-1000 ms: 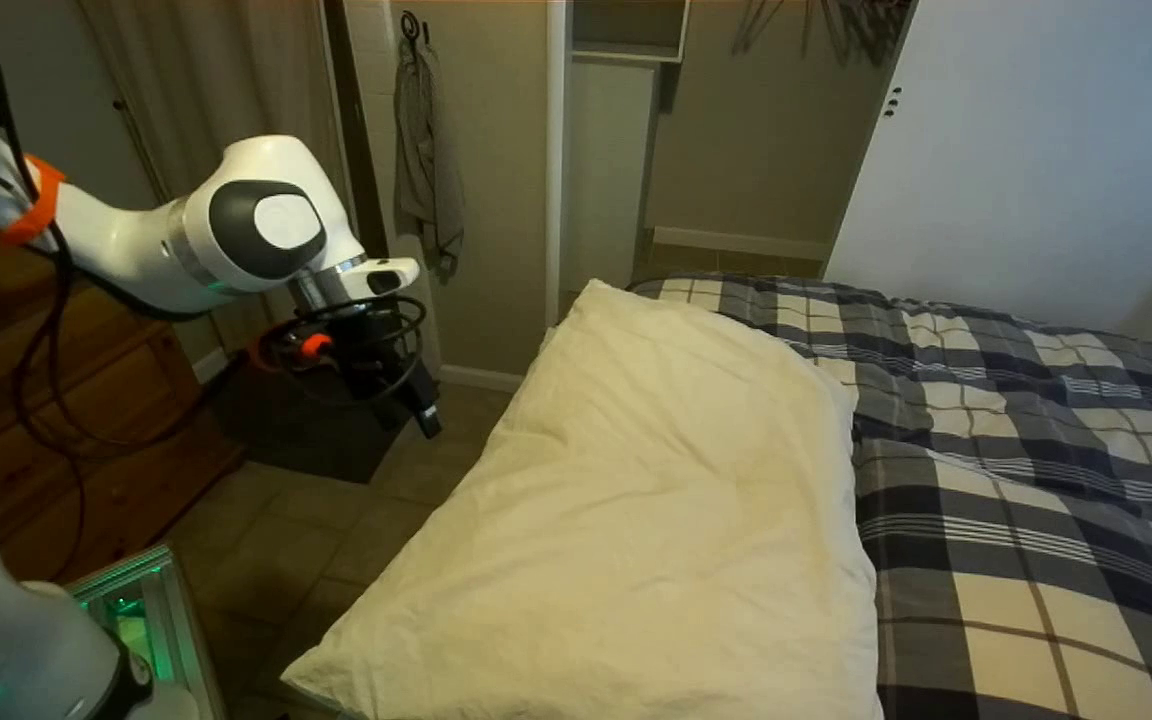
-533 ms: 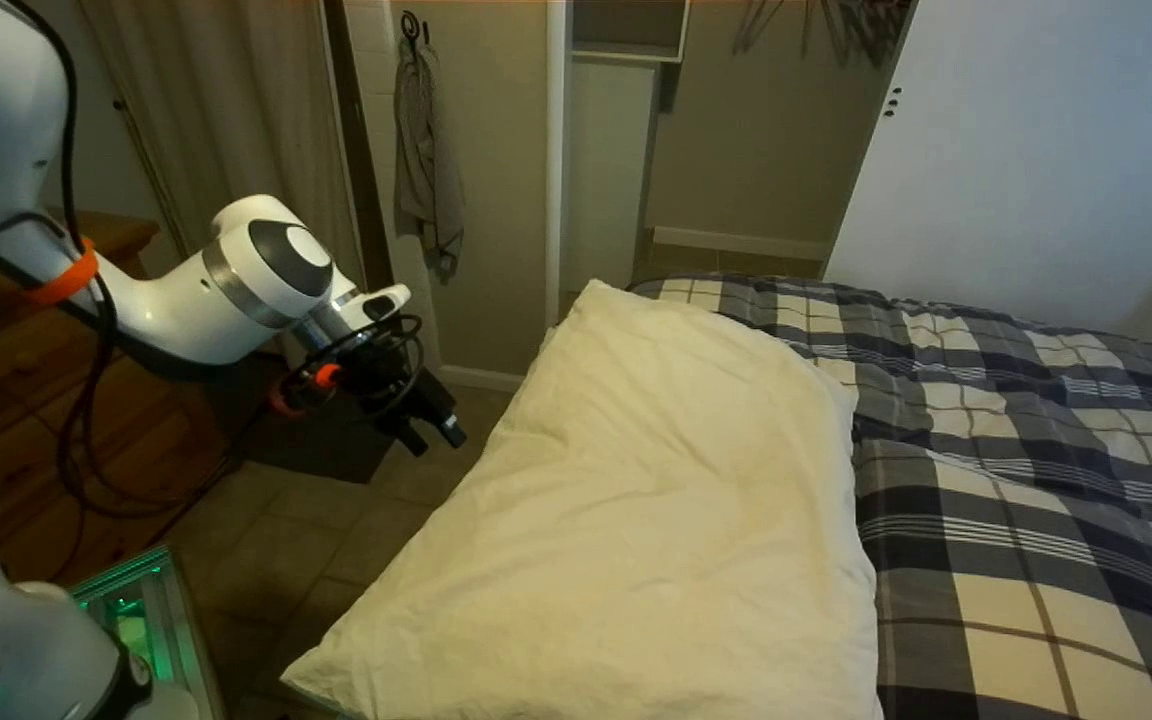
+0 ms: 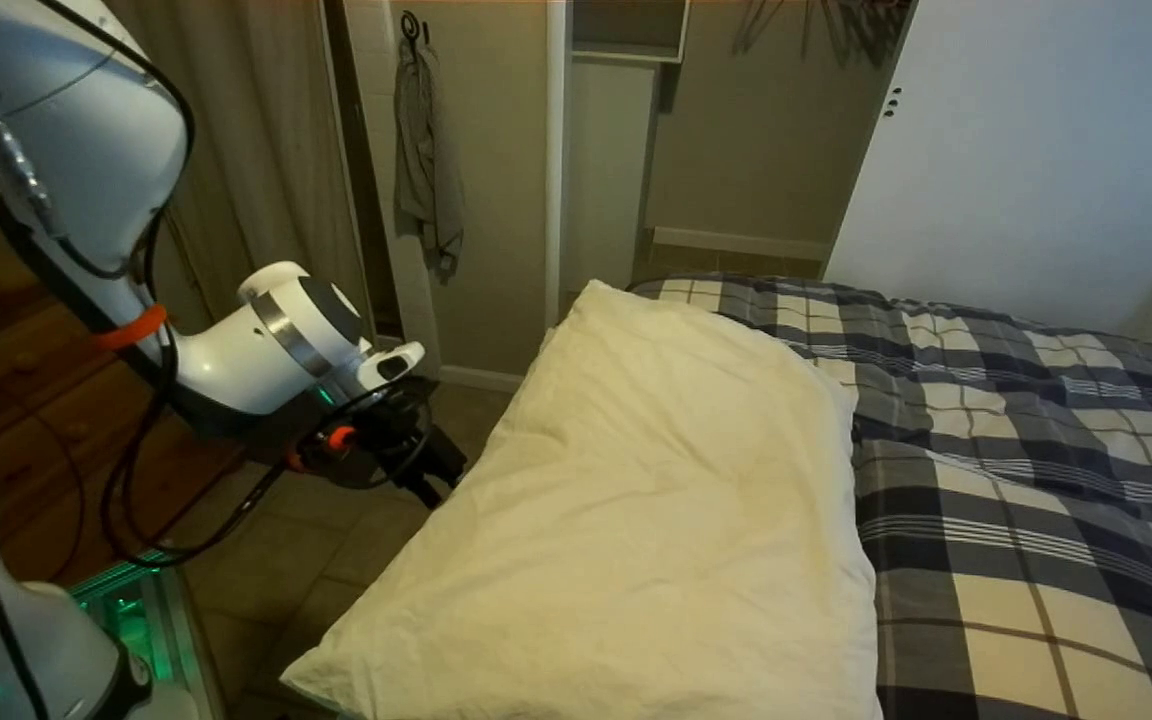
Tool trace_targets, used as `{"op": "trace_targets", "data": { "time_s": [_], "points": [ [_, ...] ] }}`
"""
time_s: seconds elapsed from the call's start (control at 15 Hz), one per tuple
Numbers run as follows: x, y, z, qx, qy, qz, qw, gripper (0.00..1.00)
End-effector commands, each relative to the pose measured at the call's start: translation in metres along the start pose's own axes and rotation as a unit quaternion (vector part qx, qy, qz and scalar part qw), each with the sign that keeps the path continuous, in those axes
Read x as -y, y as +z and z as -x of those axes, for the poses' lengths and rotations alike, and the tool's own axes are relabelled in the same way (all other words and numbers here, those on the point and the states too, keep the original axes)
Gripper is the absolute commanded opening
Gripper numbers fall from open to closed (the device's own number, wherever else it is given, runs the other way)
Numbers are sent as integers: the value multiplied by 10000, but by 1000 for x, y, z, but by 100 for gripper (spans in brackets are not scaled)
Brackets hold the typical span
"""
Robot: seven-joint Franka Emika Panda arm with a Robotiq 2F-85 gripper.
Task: Move the pillows to the right
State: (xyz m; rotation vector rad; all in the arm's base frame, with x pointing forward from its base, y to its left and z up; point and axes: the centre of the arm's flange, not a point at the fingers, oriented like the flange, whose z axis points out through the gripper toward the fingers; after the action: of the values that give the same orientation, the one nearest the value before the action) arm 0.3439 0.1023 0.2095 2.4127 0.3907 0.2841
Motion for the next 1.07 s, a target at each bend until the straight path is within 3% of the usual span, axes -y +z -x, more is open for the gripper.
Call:
{"op": "trace_targets", "data": {
  "time_s": [0.0, 0.2, 0.6, 0.73, 1.0],
  "points": [
    [13, 26, -3, 16, 22, 145, 9999, 68],
    [2, 25, -5, 293, -52, 71, 9995, 44],
    [-33, 30, -11, 34, 45, 614, 9981, 7],
    [-43, 30, -12, -80, 50, 676, 9977, 2],
    [-84, 19, -13, -197, 334, 851, 9956, 6]
  ]
}}
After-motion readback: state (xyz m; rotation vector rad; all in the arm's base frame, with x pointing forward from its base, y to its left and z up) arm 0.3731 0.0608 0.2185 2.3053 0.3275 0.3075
